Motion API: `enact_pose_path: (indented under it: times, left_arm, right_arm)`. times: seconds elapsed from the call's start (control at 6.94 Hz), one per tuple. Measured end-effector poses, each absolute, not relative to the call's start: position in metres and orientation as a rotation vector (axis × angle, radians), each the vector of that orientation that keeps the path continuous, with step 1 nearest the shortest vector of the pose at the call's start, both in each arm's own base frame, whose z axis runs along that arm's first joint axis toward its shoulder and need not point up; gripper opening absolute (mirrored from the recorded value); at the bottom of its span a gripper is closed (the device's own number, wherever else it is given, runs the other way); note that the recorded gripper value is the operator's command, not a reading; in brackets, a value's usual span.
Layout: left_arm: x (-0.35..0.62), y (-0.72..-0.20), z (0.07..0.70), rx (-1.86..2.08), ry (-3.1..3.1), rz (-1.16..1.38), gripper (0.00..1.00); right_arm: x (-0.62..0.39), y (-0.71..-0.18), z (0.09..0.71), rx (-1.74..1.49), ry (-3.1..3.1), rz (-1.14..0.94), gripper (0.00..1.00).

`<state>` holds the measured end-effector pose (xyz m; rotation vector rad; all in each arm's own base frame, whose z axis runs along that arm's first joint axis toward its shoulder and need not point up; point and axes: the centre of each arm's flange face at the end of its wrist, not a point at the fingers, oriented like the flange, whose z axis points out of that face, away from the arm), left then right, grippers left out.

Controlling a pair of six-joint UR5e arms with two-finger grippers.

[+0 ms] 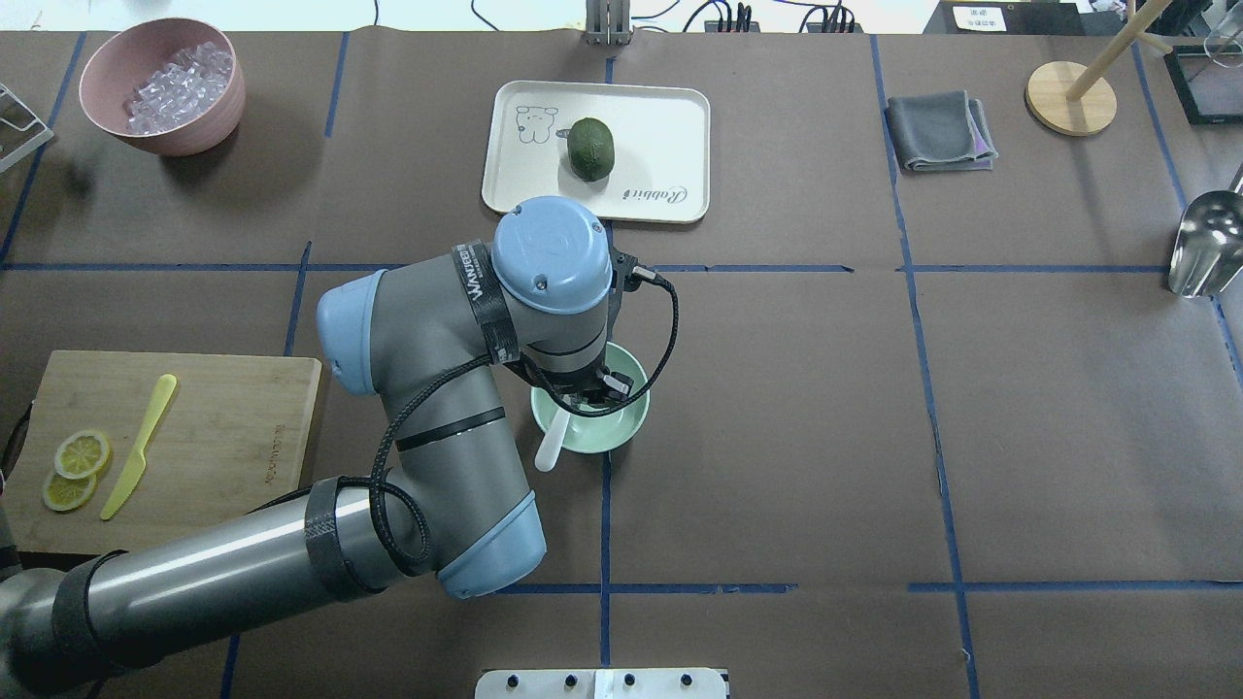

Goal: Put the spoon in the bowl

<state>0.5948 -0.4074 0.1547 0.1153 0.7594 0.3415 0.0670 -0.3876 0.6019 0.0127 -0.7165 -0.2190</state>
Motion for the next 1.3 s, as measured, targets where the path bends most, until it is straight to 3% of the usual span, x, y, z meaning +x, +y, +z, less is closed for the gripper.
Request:
enact_pose_path:
  times: [0.14, 0.72, 1.3]
  left_arm:
    - [0.601, -0.406, 0.158, 0.113, 0.761, 0.348, 1.0]
    - [0.587, -0.432, 0.162, 0.128, 0.817, 0.317, 1.0]
    - [0.444, -0.501, 0.253, 0.121, 0.83, 0.341, 1.0]
  right_arm:
    - [0.067, -0.388, 0.602, 0.013, -0.717, -0.219, 1.0]
    - [0.066, -0.387, 0.598, 0.02, -0.733, -0.217, 1.0]
    - [0.067, -0.386, 0.602, 0.012, -0.736, -0.212, 1.0]
